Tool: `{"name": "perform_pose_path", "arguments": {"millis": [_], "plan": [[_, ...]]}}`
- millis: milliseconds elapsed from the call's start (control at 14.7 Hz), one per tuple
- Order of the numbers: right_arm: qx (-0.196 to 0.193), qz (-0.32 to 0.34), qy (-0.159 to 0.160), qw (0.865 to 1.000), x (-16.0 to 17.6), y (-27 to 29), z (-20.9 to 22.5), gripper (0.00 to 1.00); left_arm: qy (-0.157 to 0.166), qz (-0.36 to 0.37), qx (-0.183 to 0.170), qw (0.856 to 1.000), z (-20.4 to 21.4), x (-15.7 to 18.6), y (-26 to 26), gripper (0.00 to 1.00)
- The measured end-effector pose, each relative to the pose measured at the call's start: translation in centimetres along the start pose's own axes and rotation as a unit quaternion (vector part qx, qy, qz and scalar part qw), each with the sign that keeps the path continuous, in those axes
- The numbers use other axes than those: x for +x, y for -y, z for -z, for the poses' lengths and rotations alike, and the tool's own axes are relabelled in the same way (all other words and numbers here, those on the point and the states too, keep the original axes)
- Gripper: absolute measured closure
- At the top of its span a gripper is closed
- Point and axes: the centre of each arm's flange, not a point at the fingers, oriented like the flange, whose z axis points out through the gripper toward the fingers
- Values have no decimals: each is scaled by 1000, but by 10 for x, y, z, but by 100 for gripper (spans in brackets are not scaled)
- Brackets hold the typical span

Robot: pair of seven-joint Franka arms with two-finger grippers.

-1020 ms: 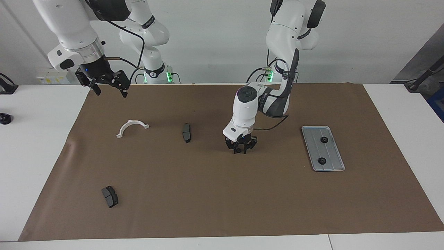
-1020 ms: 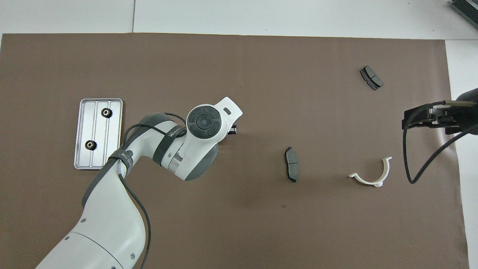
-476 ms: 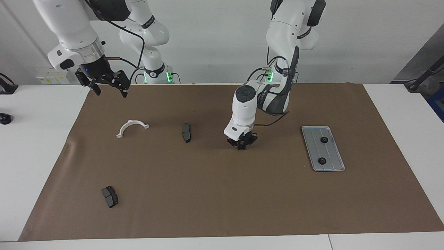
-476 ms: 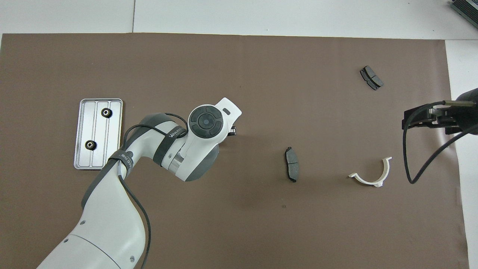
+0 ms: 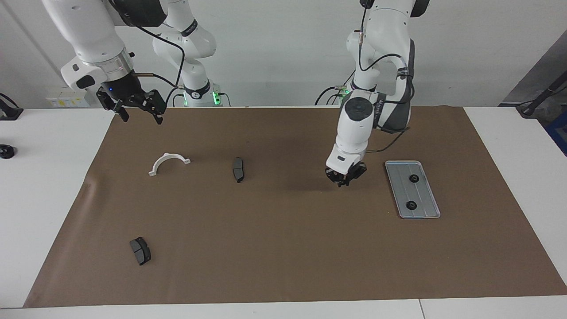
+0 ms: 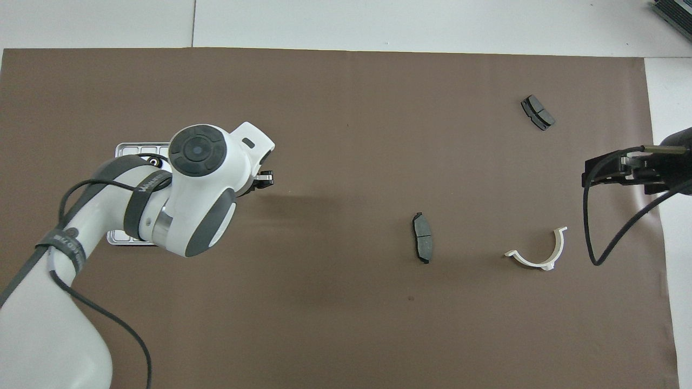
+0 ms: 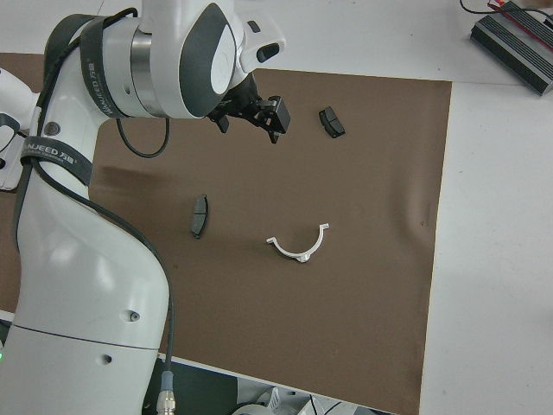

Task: Pick bearing gear from pile to tray
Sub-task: 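Carry the bearing to the tray and release with the left gripper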

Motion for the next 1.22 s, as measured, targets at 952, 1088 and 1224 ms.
{"name": "perform_pose_path", "arguments": {"millis": [952,1088,1224], "plan": [[0,0,0,1000,0,0,0,0,-14,-9,-3,1000,-42,-12,188,76],[0,0,0,1000,0,0,0,0,-15,-6,-8,1000,-46,-15,187,76],[0,0,0,1000,0,0,0,0,-14,-8,-9,1000,-49,-17,187,76]]}}
